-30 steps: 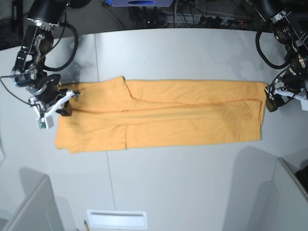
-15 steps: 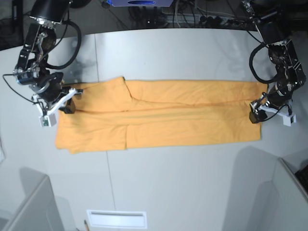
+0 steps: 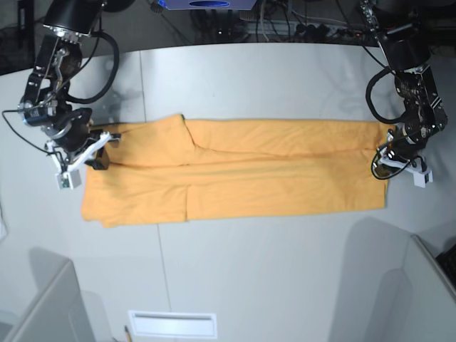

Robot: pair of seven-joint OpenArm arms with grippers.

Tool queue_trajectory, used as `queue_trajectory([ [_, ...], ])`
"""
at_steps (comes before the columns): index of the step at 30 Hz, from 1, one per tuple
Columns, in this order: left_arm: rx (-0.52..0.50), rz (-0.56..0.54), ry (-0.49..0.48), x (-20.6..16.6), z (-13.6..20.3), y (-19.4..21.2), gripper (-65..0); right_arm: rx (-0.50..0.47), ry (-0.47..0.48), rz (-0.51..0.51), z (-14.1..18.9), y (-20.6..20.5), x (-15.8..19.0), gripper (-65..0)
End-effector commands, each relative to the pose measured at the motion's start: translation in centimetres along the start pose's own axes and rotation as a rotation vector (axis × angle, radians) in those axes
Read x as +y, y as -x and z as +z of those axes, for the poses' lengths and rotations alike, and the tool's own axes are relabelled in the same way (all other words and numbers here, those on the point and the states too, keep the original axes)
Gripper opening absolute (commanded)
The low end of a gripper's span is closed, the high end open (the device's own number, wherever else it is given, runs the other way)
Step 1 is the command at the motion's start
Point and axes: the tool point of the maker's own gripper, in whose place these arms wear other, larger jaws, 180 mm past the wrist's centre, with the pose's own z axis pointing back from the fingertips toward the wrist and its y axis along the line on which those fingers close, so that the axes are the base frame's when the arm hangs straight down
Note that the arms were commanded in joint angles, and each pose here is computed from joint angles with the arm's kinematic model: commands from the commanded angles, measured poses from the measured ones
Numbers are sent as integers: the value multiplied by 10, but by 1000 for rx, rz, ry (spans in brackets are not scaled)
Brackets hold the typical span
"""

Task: Fold the T-shirt properly
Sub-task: 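Grasp the strip end with the left gripper and fold it toward the right gripper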

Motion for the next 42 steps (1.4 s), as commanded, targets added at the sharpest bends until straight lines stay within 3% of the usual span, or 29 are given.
queue_trajectory([
  [1,49,-15,-21,6,2,5,-597,-56,2,14,5,-17,-2,-650],
  [2,46,-19,-27,8,3,3,-650,-56,2,14,5,-17,-2,-650],
  [10,-68,-43,-55,22,14,-31,-650,-49,3,11,5,-14,-3,-650],
  [16,-200,-71,-72,25,48,-65,-650,-42,4,10,4,-12,-3,-650],
  [21,-237,-206,-3,-21,64,-64,-650,-48,4,10,4,-14,-3,-650],
  [27,-246,-220,34,-63,73,-43,-650,-42,3,9,4,-12,-3,-650],
  [33,-184,-326,192,-135,64,-12,-650,-44,4,8,4,-13,-3,-650],
  [42,-100,-281,344,-201,41,33,-650,-43,2,6,4,-12,-2,-650],
])
